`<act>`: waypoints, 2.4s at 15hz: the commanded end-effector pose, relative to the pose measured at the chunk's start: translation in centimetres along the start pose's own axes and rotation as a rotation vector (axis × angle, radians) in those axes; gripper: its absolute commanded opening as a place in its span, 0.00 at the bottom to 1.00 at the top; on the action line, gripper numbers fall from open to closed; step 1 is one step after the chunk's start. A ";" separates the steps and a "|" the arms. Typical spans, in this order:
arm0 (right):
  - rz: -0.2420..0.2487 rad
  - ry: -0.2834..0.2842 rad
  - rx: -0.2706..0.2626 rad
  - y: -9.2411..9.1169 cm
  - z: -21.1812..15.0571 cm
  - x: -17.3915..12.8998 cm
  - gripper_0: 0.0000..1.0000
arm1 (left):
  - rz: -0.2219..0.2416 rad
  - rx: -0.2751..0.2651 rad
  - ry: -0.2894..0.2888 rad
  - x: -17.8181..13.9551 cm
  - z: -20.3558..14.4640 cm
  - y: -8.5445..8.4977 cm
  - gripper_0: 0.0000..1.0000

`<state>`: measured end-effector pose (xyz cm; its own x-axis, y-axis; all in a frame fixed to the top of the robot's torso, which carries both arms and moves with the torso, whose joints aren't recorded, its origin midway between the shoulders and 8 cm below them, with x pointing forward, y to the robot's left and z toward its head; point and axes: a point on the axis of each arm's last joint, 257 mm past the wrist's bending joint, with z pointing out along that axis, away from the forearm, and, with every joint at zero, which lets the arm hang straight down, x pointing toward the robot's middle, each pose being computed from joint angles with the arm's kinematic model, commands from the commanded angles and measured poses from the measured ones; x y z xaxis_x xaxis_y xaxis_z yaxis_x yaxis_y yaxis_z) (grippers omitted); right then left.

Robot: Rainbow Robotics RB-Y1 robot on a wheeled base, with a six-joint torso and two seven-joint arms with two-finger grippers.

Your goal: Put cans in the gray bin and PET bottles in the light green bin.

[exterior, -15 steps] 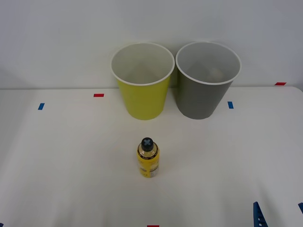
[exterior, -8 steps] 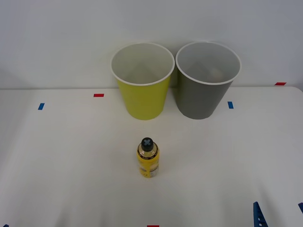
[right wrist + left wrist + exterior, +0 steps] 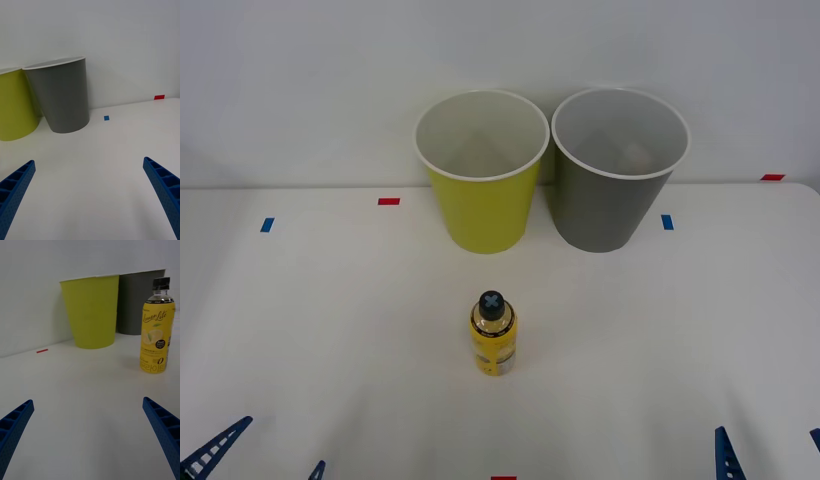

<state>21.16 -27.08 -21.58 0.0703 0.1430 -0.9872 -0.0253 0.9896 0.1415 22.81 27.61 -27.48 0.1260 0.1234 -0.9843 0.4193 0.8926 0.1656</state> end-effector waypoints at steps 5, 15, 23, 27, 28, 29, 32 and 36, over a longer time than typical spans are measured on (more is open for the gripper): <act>0.000 0.000 0.000 0.0 0.0 0.0 1.00 | 0.042 0.246 -0.060 -0.5 6.4 -2.6 1.00; 0.000 0.000 0.000 0.0 0.0 0.0 1.00 | -0.030 0.411 -0.077 -0.5 14.9 -6.9 1.00; 0.000 0.000 0.000 0.0 0.0 0.0 1.00 | -0.056 0.428 -0.121 -2.2 19.6 -9.9 1.00; 0.000 0.000 0.000 0.0 0.0 0.0 1.00 | -0.120 0.473 -0.127 -3.0 20.8 -12.3 1.00; 0.000 0.000 0.000 0.0 0.0 0.0 1.00 | -0.120 0.479 -0.126 -3.1 21.2 -12.6 1.00; 0.000 0.000 0.000 0.0 0.0 0.0 1.00 | -0.113 0.486 -0.132 -3.5 21.9 -13.0 1.00; 0.000 0.000 0.000 0.0 0.0 0.0 1.00 | -0.108 0.497 -0.145 -4.2 23.1 -14.0 1.00; 0.000 0.000 0.000 0.0 0.0 0.0 1.00 | -0.094 0.510 -0.161 -5.2 24.6 -15.0 0.95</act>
<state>21.16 -27.08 -21.58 0.0703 0.1430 -0.9872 -0.0253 0.9896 0.1416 37.79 3.33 -23.58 0.1822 -0.0504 -0.9820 0.8120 0.5709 0.1214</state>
